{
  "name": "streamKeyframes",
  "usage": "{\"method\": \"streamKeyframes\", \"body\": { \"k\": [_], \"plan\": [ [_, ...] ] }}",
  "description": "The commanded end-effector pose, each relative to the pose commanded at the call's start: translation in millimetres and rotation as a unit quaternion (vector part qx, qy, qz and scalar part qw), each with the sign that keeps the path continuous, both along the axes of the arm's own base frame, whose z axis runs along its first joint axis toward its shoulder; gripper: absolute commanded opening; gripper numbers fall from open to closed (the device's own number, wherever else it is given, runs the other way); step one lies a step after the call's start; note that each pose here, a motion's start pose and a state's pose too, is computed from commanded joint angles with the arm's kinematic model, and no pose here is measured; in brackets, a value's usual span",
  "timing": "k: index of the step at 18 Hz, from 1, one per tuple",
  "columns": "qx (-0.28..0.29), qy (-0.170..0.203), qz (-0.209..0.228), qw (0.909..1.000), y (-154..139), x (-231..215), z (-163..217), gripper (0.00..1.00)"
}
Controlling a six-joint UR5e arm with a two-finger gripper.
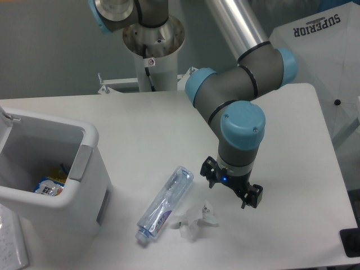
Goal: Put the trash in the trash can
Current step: 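Lower the gripper toward the white crumpled paper beside the bottle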
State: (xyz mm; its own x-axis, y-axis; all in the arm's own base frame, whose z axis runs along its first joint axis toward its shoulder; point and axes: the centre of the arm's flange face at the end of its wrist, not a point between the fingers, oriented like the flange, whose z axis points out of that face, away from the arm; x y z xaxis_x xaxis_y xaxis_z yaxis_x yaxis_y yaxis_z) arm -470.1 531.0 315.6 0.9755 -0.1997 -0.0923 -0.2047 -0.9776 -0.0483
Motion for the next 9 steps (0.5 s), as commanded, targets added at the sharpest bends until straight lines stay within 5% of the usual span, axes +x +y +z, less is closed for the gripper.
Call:
{"method": "streamKeyframes", "body": {
  "k": [9],
  "plan": [
    [0.037,0.019,0.039,0.9984,10,1,-12,1.0]
  ]
}}
